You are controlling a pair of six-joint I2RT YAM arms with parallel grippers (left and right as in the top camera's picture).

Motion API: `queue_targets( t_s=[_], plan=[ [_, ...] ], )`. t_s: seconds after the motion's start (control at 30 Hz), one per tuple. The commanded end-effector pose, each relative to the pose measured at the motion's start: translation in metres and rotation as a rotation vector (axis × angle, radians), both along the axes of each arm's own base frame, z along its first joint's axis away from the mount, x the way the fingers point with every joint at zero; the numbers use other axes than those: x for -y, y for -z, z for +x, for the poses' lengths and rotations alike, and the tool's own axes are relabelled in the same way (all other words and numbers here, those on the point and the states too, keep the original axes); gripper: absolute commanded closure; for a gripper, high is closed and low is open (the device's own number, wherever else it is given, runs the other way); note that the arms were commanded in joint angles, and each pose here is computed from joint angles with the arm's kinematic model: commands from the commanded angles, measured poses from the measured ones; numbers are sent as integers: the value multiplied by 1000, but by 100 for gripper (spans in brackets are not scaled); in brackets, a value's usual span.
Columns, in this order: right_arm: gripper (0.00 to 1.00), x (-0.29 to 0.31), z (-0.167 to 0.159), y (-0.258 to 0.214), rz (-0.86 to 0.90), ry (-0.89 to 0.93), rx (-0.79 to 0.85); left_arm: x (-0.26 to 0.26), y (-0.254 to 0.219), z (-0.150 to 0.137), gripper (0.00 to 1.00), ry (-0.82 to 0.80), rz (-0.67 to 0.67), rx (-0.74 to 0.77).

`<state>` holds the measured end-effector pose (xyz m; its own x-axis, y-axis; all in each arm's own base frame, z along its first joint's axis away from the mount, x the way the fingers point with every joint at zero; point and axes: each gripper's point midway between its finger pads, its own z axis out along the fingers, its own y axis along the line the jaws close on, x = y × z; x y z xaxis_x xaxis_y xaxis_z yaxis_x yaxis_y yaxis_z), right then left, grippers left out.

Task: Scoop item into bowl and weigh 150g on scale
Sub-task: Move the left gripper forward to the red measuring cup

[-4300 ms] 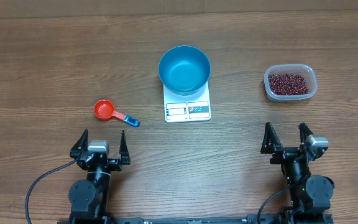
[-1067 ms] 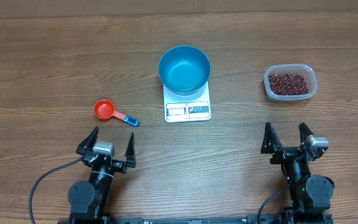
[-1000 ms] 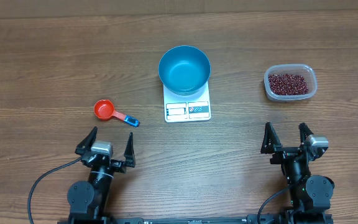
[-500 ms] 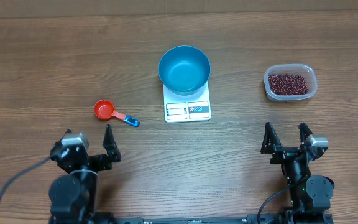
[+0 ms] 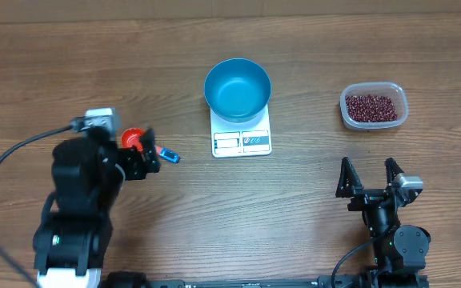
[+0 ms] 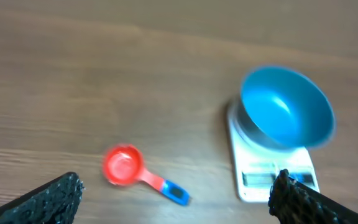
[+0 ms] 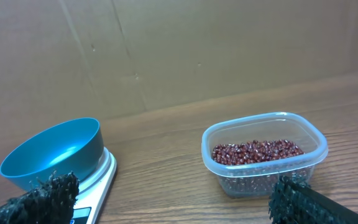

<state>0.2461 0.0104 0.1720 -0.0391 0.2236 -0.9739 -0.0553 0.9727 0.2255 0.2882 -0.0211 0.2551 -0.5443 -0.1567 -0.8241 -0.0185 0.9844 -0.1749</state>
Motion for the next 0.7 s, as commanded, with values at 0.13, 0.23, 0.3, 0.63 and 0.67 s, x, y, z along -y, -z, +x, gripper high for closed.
queue_targets(
  t_s=[0.13, 0.23, 0.3, 0.63, 0.67],
  plan=[
    [0, -1, 0, 2, -4, -2, 5, 48, 47, 4, 0, 206, -192, -241],
    [0, -1, 0, 2, -4, -2, 5, 62, 62, 4, 0, 264, -253, -315],
    [0, -1, 0, 2, -4, -2, 5, 61, 70, 11, 0, 259, -253, -332],
    [0, -1, 0, 2, -4, -2, 5, -16, 118, 26, 0, -504, -342, -450],
    [0, -1, 0, 2, -4, -2, 5, -21, 121, 25, 0, -557, -347, -452]
  ],
)
